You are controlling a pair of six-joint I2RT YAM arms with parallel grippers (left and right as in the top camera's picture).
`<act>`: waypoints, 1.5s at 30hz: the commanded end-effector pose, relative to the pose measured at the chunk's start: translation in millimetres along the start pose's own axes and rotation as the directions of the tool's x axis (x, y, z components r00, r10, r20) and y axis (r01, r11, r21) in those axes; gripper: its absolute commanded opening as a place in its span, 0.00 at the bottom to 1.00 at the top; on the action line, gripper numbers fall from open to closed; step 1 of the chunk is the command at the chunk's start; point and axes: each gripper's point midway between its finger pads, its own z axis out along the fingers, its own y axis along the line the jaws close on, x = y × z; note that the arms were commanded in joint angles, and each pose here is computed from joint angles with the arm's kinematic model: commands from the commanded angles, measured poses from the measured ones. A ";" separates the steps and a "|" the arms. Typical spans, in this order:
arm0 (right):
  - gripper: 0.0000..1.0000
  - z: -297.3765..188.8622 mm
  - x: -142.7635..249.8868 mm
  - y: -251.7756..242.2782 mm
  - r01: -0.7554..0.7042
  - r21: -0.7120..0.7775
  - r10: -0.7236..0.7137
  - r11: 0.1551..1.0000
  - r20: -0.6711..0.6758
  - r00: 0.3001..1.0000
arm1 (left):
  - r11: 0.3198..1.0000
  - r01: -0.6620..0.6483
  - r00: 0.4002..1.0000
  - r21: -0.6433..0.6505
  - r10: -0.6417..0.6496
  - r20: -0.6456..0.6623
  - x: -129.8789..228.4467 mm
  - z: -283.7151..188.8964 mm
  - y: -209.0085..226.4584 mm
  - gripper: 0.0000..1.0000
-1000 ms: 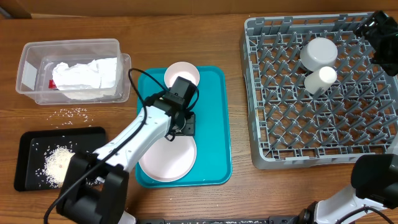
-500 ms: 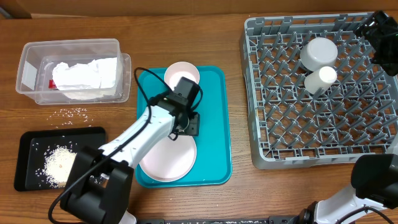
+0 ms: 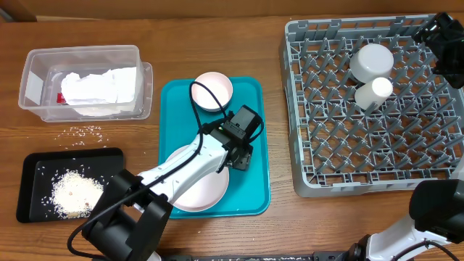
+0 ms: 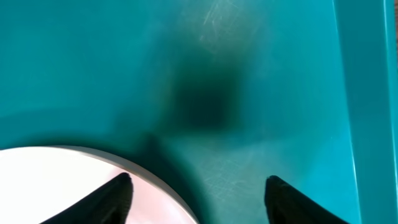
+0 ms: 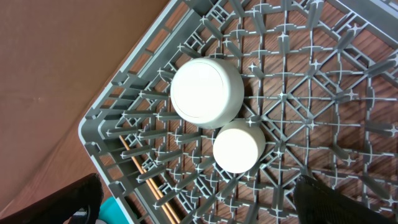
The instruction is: Sort waste into correct bins and load items into the dishwasher
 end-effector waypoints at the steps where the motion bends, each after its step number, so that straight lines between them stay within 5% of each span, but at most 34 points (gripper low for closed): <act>1: 1.00 -2.7 -1.2 4.7 0.005 -0.014 -0.005 1.000 0.009 1.000 | 1.000 -0.007 1.000 -0.016 0.007 -0.005 3.0 3.6 -0.2 0.67; 25: 1.00 -2.5 -1.2 4.6 0.005 -0.013 -0.005 1.000 0.009 1.000 | 0.968 0.201 0.962 -0.153 -0.224 -0.157 44.3 19.5 17.7 0.64; 26: 1.00 -2.5 -1.2 4.6 0.005 -0.013 -0.005 1.000 0.009 1.000 | 0.968 0.202 0.962 -0.151 -0.225 -0.156 43.7 19.9 17.3 0.62; 27: 1.00 -2.7 -1.2 4.7 0.005 -0.014 -0.005 1.000 0.009 1.000 | 0.966 0.208 0.961 -0.152 -0.231 -0.155 43.6 20.6 17.0 0.46; 29: 1.00 -2.7 -1.2 4.7 0.005 -0.014 -0.005 1.000 0.009 1.000 | 0.965 0.212 0.959 -0.154 -0.236 -0.157 44.3 21.2 17.1 0.39; 45: 1.00 -2.7 -1.2 4.7 0.005 -0.014 -0.005 1.000 0.009 1.000 | 0.971 0.183 0.976 -0.151 -0.198 -0.091 29.6 25.4 18.4 0.44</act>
